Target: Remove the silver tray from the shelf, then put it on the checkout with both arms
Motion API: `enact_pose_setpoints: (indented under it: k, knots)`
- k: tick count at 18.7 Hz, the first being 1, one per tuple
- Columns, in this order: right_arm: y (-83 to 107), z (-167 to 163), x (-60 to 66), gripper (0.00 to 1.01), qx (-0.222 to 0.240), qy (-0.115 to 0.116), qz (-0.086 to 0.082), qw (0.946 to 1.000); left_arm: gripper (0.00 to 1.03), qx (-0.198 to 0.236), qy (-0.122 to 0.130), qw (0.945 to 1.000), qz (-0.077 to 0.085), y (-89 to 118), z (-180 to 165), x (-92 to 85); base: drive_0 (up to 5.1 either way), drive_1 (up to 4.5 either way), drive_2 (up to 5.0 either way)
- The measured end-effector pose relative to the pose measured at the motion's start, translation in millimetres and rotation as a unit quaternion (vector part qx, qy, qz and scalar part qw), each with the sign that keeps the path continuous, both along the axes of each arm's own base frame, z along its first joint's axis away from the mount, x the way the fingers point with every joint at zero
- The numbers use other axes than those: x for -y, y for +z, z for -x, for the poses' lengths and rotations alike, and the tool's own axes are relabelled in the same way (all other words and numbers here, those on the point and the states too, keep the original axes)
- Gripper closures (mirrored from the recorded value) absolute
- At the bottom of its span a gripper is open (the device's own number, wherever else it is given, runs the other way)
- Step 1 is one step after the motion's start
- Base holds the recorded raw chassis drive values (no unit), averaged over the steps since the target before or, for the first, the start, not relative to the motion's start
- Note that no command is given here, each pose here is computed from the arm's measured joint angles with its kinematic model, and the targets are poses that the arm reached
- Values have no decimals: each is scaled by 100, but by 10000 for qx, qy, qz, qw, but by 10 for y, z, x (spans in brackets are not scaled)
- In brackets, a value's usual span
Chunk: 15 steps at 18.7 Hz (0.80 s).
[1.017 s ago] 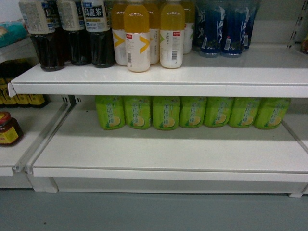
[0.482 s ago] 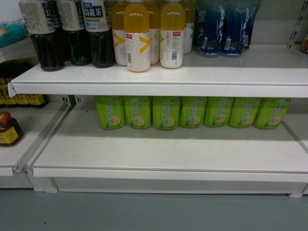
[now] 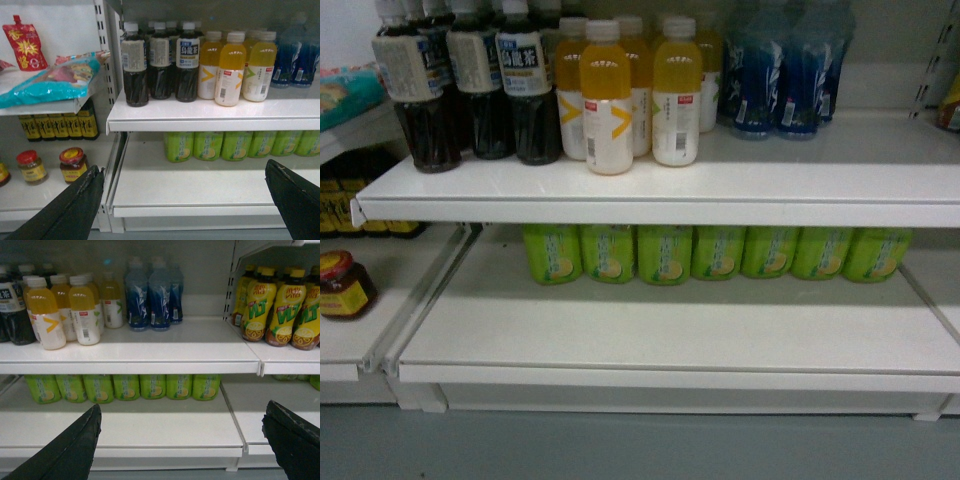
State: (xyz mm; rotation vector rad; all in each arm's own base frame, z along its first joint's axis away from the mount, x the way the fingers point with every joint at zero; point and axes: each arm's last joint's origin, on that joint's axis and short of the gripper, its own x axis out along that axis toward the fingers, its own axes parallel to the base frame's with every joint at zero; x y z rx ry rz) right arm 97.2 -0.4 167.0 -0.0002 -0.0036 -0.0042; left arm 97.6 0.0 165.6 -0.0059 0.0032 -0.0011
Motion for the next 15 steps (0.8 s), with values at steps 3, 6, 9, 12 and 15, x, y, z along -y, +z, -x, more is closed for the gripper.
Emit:
enact_pose_setpoints:
  k: [3, 6, 9, 12, 15]
  knots:
    - [2, 0, 0, 3, 11, -4, 4, 10000, 5, 6, 11, 10000, -29, 1, 0, -1, 0, 0, 0]
    - [0, 0, 0, 3, 0, 0, 2, 10000, 5, 6, 6, 10000, -36, 1, 0, 0, 0, 0, 0]
    - [1, 0, 0, 3, 6, 0, 10, 10000, 5, 8, 9, 10000, -31, 1, 0, -1, 0, 0, 0]
    - [1, 0, 0, 3, 6, -8, -2, 10000, 5, 8, 2, 10000, -32, 1, 0, 0, 0, 0, 0]
    - [0, 0, 0, 3, 2, -2, 4, 10000, 5, 15, 0, 10000, -32, 3, 0, 0, 0, 0, 0]
